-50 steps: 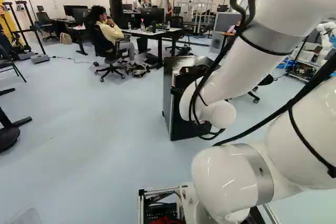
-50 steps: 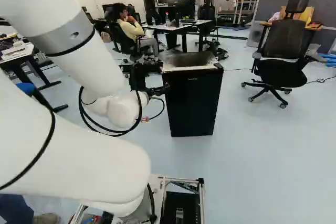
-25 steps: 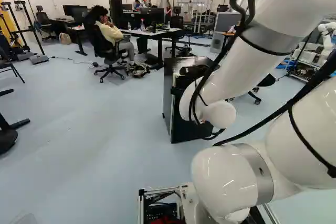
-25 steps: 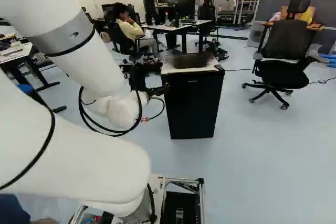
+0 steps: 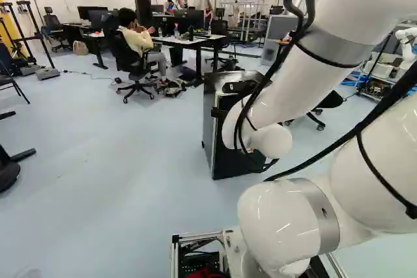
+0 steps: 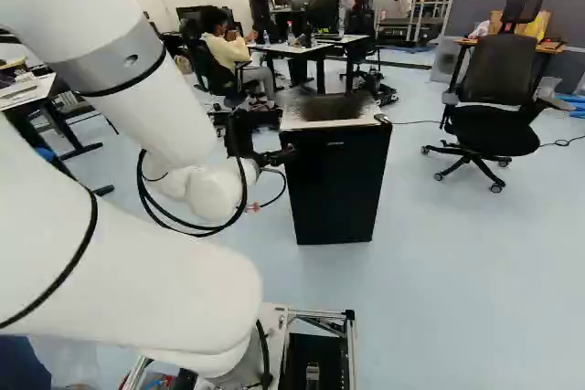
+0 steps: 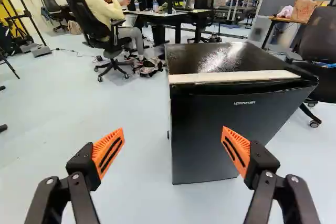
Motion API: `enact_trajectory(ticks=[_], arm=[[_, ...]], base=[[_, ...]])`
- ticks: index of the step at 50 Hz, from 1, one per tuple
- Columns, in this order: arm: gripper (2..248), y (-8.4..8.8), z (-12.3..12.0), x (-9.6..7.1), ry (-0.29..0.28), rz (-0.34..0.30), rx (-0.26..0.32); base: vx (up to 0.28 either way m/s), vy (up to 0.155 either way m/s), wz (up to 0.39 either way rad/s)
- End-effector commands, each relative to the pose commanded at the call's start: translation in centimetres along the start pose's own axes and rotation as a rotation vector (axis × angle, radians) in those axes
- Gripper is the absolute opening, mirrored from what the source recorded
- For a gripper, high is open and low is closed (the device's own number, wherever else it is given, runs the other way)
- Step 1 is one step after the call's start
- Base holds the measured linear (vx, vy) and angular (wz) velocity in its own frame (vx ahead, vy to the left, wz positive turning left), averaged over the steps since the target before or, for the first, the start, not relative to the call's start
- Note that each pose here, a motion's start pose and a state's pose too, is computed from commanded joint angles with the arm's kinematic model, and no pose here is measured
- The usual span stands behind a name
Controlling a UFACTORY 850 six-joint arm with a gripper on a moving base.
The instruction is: Grab a drink from the fridge
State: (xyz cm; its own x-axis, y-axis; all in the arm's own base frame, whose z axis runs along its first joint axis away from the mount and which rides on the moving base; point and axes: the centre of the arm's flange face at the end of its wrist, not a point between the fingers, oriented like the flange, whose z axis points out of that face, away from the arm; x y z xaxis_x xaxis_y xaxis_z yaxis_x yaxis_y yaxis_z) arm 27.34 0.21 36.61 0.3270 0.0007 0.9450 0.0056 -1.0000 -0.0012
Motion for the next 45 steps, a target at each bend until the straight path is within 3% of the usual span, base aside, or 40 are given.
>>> enact_trajectory(ticks=[45], arm=[[247, -2.7, 3.0, 1.5, -0.005, 0.071, -0.017]], base=[[0.000, 0.000, 0.000]])
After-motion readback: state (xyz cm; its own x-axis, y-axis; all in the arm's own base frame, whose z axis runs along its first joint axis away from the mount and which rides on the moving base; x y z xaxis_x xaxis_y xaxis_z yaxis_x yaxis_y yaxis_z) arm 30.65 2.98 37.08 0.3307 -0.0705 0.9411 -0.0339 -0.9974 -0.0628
